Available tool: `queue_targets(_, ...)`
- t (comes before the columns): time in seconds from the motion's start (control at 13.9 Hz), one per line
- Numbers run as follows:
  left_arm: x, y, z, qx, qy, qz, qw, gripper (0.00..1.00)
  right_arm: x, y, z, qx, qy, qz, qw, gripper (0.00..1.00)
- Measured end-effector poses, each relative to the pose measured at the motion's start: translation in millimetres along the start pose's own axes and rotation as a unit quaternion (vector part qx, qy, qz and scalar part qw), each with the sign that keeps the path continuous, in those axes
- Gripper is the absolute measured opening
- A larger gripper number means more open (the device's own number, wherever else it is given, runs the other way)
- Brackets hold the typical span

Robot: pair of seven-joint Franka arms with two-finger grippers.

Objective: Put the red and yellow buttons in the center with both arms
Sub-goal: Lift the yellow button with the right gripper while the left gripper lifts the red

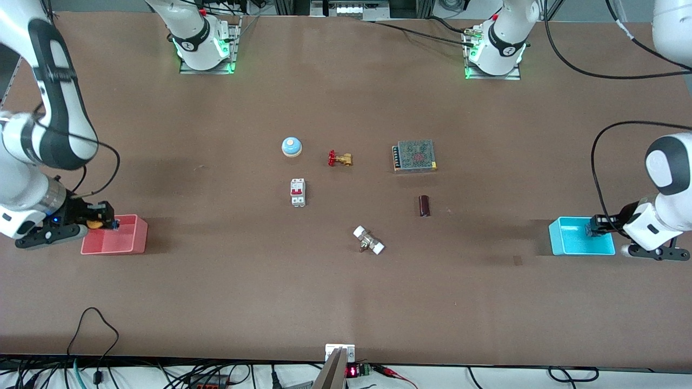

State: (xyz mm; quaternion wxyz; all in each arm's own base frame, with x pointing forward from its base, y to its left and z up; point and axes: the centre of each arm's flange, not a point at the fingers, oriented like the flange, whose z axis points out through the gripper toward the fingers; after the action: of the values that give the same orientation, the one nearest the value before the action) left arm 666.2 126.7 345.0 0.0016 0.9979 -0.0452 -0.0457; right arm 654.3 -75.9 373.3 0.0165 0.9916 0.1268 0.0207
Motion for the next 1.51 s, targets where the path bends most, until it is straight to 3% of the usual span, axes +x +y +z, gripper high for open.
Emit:
queue_targets(0.22, -0.7, 76.1, -14.5, -0.01, -0.053, 0.036, 0.998, 0.35, 2.2, -85.4, -42.5, 0.016, -0.028, 0.042, 0.999, 0.37)
queue_targets(0.36, 1.3, 134.0, -2.5, -0.004, -0.074, 0.017, 0.997, 0.35, 2.9, -142.5, -29.7, 0.022, -0.031, 0.062, 0.997, 0.37)
queue_targets(0.58, -1.1, 214.4, 36.8, 0.011, -0.096, -0.004, 0.995, 0.35, -8.3, -204.6, 26.9, 0.031, -0.002, 0.092, 0.995, 0.37)
queue_targets(0.72, -5.9, 244.9, 71.5, 0.016, -0.089, -0.014, 0.996, 0.35, -24.0, -236.3, 63.9, 0.04, 0.011, 0.093, 0.995, 0.37)
queue_targets(1.01, -24.2, 249.8, 132.8, 0.011, -0.063, -0.019, 0.998, 0.35, -45.9, -255.2, 104.3, 0.05, 0.009, 0.085, 0.995, 0.37)
queue_targets(1.3, -31.4, 249.3, 146.7, 0.01, -0.057, -0.019, 0.998, 0.35, -48.9, -257.6, 115.2, 0.048, 0.0, 0.079, 0.996, 0.37)
queue_targets(1.51, -31.0, 247.8, 146.4, 0.01, -0.057, -0.02, 0.998, 0.46, -51.0, -259.7, 125.2, 0.049, -0.009, 0.076, 0.996, 0.37)
